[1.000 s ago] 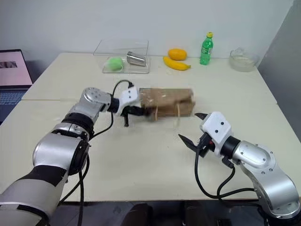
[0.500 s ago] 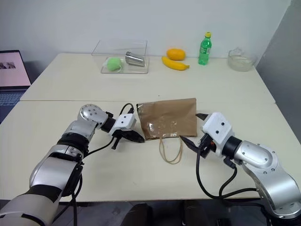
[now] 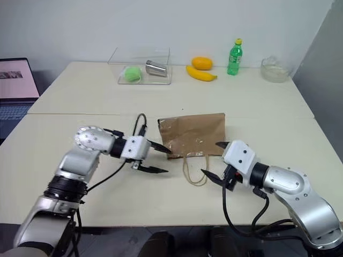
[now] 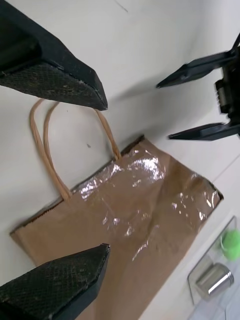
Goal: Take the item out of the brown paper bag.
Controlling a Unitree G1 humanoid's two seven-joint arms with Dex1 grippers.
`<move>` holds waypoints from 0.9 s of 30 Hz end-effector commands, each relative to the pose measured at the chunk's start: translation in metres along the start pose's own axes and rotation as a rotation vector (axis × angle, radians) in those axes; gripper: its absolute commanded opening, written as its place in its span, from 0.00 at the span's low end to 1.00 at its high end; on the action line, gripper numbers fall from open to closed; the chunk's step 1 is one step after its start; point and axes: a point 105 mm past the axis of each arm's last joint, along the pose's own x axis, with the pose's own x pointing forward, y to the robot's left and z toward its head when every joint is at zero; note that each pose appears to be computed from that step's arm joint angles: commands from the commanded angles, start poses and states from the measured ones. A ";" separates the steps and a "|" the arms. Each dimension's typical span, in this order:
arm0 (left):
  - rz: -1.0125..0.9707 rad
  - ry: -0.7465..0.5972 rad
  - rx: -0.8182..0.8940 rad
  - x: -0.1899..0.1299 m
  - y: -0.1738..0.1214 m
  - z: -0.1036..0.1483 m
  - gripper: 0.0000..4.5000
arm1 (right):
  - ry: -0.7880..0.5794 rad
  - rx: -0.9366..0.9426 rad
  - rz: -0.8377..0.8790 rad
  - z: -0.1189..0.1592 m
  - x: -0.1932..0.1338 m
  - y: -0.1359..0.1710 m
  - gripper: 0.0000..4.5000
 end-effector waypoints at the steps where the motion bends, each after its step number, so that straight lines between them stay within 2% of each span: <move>1: 0.003 -0.004 0.083 0.020 0.001 0.001 0.64 | 0.011 -0.012 0.041 0.000 -0.002 0.010 1.00; 9: 0.010 -0.001 0.162 0.048 0.011 -0.009 0.64 | 0.049 0.005 0.056 -0.008 -0.005 0.024 1.00; 14: 0.063 -0.043 0.188 0.060 0.025 -0.003 0.64 | 0.057 0.003 0.045 -0.010 -0.006 0.026 1.00; 17: 0.054 -0.063 0.196 0.064 0.024 -0.001 0.50 | 0.063 0.003 0.045 -0.011 -0.006 0.028 1.00; 21: 0.044 -0.102 0.168 0.063 0.019 0.002 0.23 | 0.068 -0.002 0.044 -0.013 -0.006 0.029 1.00; 24: 0.115 -0.137 0.099 0.052 0.030 0.006 0.03 | 0.078 0.000 0.054 -0.015 -0.005 0.031 1.00; 27: 0.188 -0.166 0.040 0.043 0.043 0.012 0.01 | 0.107 -0.016 0.065 -0.020 -0.004 0.032 1.00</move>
